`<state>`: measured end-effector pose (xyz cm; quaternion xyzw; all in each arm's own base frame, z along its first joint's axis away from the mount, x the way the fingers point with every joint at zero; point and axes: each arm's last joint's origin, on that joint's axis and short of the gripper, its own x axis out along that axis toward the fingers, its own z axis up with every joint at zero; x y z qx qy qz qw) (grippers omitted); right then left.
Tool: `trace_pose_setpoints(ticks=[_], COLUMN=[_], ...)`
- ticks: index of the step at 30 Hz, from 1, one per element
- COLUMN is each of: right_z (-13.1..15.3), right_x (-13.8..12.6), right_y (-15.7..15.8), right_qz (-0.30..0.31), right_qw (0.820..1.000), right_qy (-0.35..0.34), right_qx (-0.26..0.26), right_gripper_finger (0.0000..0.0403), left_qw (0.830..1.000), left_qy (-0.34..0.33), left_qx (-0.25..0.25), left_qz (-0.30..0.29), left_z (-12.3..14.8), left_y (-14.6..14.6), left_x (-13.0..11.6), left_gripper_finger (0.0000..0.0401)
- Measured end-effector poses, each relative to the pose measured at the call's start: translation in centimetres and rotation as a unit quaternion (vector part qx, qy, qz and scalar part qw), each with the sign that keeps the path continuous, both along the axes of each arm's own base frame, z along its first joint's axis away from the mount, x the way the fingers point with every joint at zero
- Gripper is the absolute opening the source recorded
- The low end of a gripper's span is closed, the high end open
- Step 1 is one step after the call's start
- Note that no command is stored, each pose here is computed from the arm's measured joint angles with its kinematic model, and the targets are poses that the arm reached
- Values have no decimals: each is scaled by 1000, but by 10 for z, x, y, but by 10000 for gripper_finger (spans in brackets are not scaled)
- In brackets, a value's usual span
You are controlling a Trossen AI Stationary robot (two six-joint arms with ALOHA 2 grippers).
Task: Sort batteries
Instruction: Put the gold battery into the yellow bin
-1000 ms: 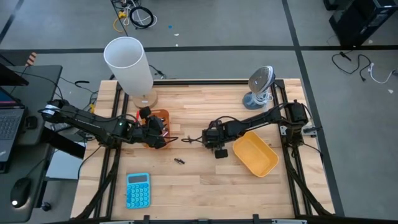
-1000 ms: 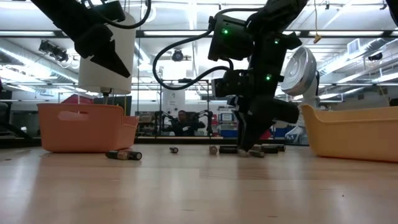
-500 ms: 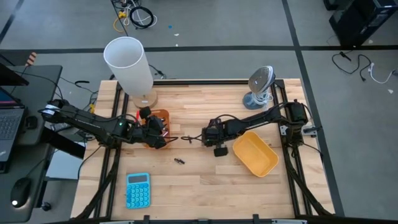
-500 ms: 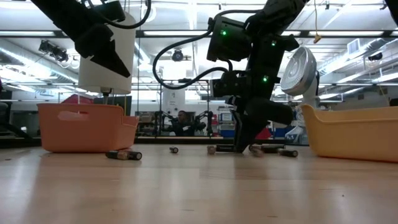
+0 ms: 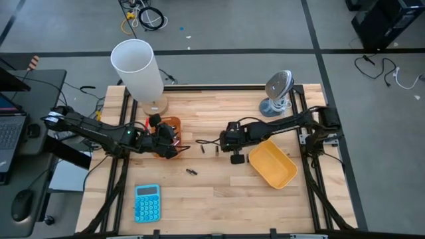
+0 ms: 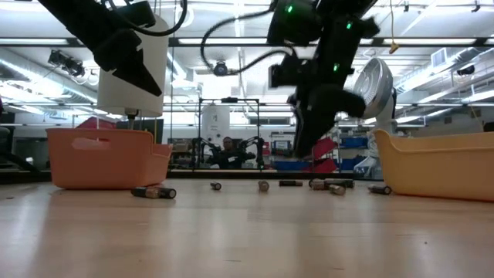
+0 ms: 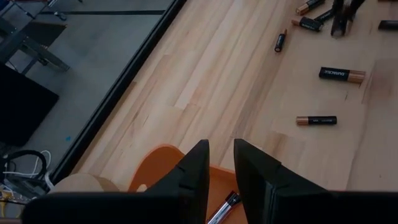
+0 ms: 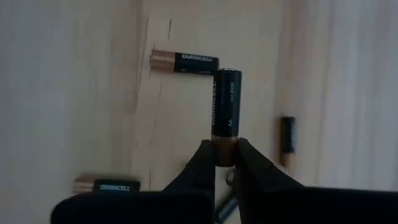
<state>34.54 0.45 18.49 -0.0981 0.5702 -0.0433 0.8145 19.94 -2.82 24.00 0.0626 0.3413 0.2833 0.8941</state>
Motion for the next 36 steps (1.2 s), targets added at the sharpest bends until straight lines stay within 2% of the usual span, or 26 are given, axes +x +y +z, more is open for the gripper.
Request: trace_pose_setpoints(ticks=[5,13,20,27,36], right_z=[31,72,94,76,36], right_x=[-20,-67,-93,-121,-157], right_y=[1,5,31,51,69], right_qz=[-42,-169,-188,-226,-311], right_qw=[999,984,978,967,939], right_qy=[-14,5,-17,9,47], right_qx=[17,61,90,118,140], right_gripper_finger=[24,25,31,30,29], left_qw=[1000,1000,1000,1000,1000], left_qy=[0,0,0,8,8], left_qx=[0,0,1,10,13], left_qz=[0,0,0,-7,-6], left_z=[0,0,0,0,0], left_y=[0,0,0,0,0], left_x=[0,0,0,0,0], left_gripper_finger=[76,76,76,76,76])
